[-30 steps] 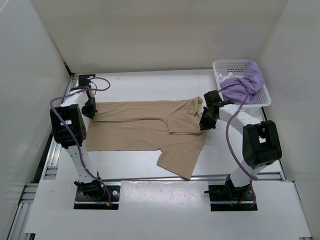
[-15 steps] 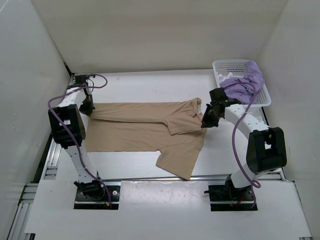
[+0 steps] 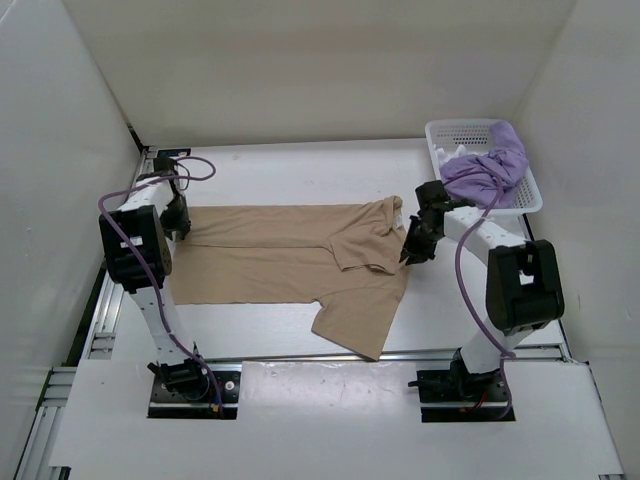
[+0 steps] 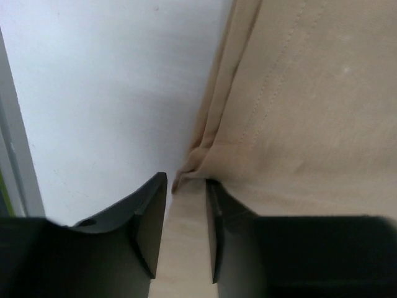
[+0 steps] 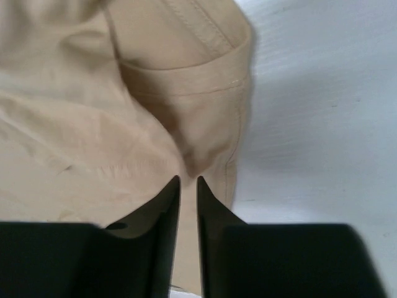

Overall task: Fold and stack the t-shirts
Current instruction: Fold the flattened tshirt in 1/3 of the way, then grap the side of the flattened tshirt closest away from the robot with both arms

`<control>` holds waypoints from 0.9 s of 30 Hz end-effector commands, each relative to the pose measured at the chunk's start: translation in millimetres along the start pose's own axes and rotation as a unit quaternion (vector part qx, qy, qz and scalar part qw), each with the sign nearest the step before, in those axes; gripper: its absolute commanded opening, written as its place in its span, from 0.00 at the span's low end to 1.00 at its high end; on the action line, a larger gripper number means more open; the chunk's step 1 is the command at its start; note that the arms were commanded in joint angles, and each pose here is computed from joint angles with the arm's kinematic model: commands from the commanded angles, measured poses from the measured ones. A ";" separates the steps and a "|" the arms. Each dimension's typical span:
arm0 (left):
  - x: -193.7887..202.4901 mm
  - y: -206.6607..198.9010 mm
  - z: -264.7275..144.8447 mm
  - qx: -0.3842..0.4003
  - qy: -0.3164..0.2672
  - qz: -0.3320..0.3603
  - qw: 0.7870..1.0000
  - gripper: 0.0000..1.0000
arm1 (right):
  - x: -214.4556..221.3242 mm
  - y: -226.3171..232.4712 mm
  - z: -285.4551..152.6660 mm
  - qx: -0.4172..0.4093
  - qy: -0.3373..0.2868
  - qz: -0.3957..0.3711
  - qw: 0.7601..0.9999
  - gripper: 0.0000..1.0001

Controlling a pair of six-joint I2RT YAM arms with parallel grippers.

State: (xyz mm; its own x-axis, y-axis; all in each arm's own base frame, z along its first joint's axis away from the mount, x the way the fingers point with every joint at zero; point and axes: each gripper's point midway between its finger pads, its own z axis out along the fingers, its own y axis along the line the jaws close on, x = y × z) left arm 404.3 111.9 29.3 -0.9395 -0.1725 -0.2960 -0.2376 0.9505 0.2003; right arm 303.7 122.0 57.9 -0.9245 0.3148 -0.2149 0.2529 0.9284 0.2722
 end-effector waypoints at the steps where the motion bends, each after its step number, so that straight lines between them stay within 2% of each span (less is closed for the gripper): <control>1: 0.0 11.6 -2.7 -0.020 -0.003 -0.006 1.000 0.46 | 2.8 -4.0 9.0 0.006 0.019 -0.002 1.000 0.27; 2: -4.3 13.3 -10.7 -0.020 -0.014 -0.009 1.000 0.56 | 2.8 -4.0 9.0 0.006 0.019 -0.002 1.000 0.35; 5: -5.3 20.8 -28.0 -0.021 -0.029 -0.017 0.999 0.83 | 2.6 -5.3 3.9 0.007 0.010 -0.003 1.000 0.47; 7: -4.2 24.1 -38.8 -0.013 -0.039 -0.024 0.999 0.88 | 6.4 -6.9 -4.5 0.001 0.001 -0.009 1.000 0.47; 10: 4.7 35.1 -68.4 -0.006 -0.054 -0.037 0.998 0.89 | 22.5 -12.4 -16.2 -0.004 -0.004 -0.026 1.000 0.53; 12: 30.5 42.1 -79.1 -0.009 -0.041 -0.043 0.998 0.89 | 48.4 -22.5 -15.4 0.006 0.011 -0.042 0.999 0.59; 16: 96.8 45.8 -72.0 0.004 0.017 -0.056 0.998 0.89 | 99.6 -25.2 -17.9 -0.009 0.020 -0.073 0.997 0.69; 17: 127.2 43.6 -62.7 0.004 0.051 -0.055 0.997 0.89 | 111.0 -23.1 -16.4 -0.020 0.029 -0.074 0.997 0.69; 20: 152.6 36.8 -51.9 0.009 0.063 -0.054 0.997 0.89 | 140.1 -16.1 -9.5 -0.057 0.048 -0.065 0.995 0.69; 27: 152.8 42.3 -35.6 0.018 0.064 -0.079 0.995 0.88 | 186.8 6.2 -2.0 -0.085 0.074 -0.099 0.989 0.66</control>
State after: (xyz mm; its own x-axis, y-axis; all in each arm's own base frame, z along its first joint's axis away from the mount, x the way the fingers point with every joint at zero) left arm 219.4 105.3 19.4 -0.9411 -0.3219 -0.1035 -0.3353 0.9282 0.1612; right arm 139.3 164.7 21.5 -0.9864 0.0839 -0.1416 0.0321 0.9419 0.3343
